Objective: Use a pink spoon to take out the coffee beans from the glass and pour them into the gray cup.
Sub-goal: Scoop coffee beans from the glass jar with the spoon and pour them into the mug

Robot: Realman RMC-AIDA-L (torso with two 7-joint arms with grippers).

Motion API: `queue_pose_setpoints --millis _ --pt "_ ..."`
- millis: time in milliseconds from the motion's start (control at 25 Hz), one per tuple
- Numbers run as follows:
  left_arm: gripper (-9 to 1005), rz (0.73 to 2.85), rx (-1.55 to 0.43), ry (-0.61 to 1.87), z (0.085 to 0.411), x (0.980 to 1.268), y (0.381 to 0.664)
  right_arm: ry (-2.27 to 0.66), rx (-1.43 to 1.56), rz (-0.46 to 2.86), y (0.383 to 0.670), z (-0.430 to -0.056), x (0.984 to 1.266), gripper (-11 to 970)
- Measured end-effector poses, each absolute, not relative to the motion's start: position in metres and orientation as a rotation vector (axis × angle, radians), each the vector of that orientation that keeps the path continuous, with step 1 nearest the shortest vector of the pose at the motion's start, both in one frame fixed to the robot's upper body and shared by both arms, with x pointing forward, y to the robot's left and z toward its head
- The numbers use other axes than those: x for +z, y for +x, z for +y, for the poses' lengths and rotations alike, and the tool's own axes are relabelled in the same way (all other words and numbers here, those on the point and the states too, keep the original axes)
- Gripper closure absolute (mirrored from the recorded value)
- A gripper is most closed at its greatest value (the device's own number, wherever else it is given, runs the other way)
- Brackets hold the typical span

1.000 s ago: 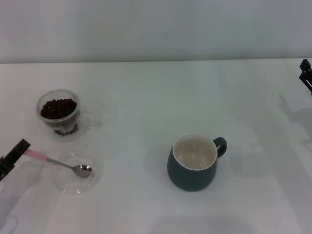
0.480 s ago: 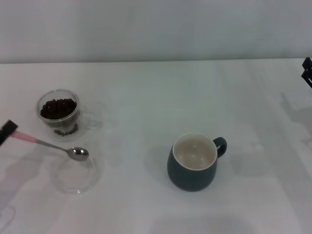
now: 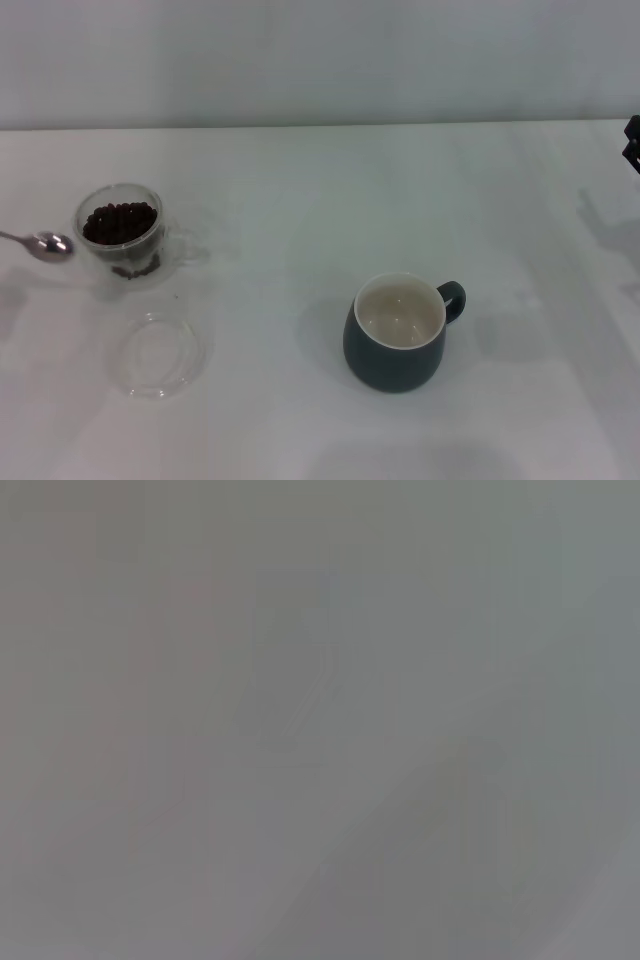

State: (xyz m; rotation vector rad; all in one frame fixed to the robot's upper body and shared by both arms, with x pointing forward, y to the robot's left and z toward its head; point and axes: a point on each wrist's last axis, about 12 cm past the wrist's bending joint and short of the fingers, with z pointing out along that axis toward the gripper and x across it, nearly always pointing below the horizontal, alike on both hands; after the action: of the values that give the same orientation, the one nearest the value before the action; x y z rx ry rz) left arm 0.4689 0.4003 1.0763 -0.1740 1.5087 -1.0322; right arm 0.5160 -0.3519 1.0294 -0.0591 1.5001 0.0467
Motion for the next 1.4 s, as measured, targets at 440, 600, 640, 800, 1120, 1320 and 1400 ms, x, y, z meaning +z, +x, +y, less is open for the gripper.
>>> queue_pose_setpoints --millis 440,600,640,800,1120,1320,1400 --pt "859 1.494 -0.787 -0.145 0.449 1.104 0.487 -0.056 0.056 1.496 0.516 -0.349 1.029 83" --pt "859 1.534 -0.724 -0.16 0.453 1.102 0.494 -0.056 0.057 1.498 0.516 -0.349 1.029 83" --pt "859 1.544 -0.719 -0.156 0.452 1.101 0.495 -0.056 0.057 1.499 0.516 -0.349 1.029 83" --pt "860 1.564 -0.714 -0.131 0.449 1.1 0.501 -0.056 0.057 1.498 0.516 -0.349 1.029 83" --pt "860 1.573 -0.775 -0.077 0.432 1.108 0.524 -0.053 0.06 1.5 0.516 -0.348 1.029 83" --pt "860 1.651 -0.863 -0.043 0.414 1.11 0.544 -0.052 0.066 1.495 0.516 -0.347 1.029 83" --pt "860 1.674 -0.865 -0.043 0.41 1.109 0.55 -0.052 0.065 1.497 0.516 -0.347 1.029 83"
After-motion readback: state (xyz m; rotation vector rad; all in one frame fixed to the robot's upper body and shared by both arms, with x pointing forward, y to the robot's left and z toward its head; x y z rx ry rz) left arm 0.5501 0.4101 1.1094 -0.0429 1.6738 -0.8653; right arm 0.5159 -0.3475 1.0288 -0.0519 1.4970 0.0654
